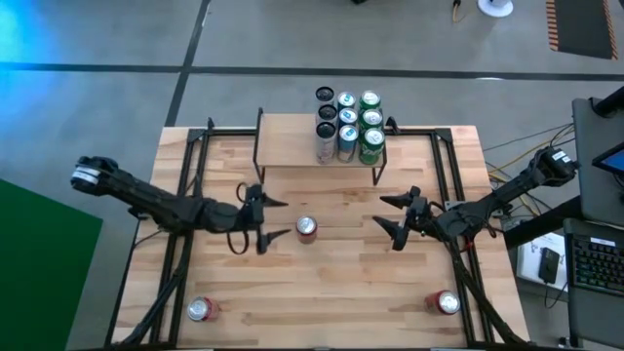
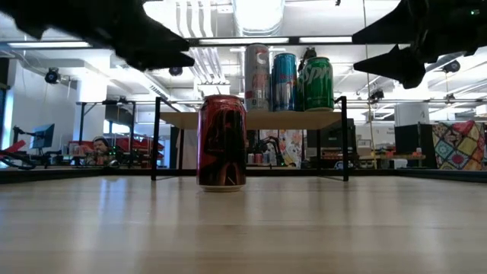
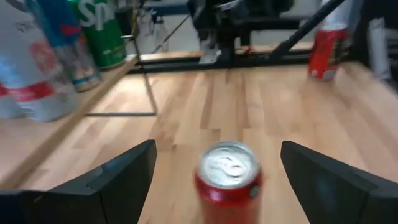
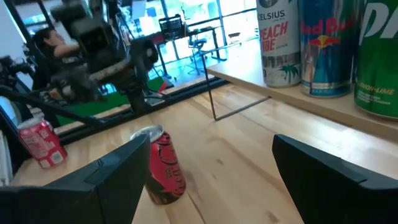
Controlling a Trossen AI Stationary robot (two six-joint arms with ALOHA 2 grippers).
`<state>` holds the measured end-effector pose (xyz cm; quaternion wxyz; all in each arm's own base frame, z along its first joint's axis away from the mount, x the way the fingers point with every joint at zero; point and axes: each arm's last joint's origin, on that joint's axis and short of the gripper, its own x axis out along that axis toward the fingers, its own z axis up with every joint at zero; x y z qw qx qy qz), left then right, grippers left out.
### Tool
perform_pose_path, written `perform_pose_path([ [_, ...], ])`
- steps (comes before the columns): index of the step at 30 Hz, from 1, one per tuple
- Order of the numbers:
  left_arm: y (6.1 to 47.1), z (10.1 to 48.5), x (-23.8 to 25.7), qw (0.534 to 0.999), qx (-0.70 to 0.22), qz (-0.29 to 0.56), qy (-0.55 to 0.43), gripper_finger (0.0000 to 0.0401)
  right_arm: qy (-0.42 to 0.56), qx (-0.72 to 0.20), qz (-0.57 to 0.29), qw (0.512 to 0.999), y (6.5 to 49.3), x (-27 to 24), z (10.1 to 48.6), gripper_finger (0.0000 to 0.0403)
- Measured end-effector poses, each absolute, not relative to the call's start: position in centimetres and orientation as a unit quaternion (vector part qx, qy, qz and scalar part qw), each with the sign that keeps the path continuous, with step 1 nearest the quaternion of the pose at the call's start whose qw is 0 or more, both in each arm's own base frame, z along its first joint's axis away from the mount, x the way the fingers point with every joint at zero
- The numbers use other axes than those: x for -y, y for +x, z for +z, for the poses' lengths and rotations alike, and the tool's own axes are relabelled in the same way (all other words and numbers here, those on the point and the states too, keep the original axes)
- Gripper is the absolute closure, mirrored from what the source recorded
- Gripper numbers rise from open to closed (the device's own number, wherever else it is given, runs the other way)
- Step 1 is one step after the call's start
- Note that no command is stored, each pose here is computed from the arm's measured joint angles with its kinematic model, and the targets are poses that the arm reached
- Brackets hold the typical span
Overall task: Place canned beverage on shelf
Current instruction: Put the top red soda can on the shelf
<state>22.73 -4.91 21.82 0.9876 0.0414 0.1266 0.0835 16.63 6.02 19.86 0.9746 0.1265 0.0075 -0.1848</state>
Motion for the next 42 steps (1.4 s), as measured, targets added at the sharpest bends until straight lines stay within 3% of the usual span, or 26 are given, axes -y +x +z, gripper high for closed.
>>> perform_pose_path([
  [9,22.2,18.9,4.7,0.996,-0.056,0.073,-0.007,0.0071,0.140,-0.005,-0.187,0.972,16.6,-6.0,19.9,0.0078],
  [20,25.5,15.8,5.5,0.989,-0.128,0.071,-0.004,0.0068,0.145,-0.017,-0.190,0.971,16.9,-6.1,19.3,0.0078],
  [31,26.6,13.9,5.0,0.989,-0.124,0.076,-0.040,0.0008,0.148,-0.022,-0.191,0.970,17.0,-6.2,19.0,0.0078],
  [42,29.0,11.8,4.8,0.986,-0.134,0.099,-0.031,0.0012,0.150,-0.021,-0.191,0.970,17.0,-6.2,19.0,0.0078],
])
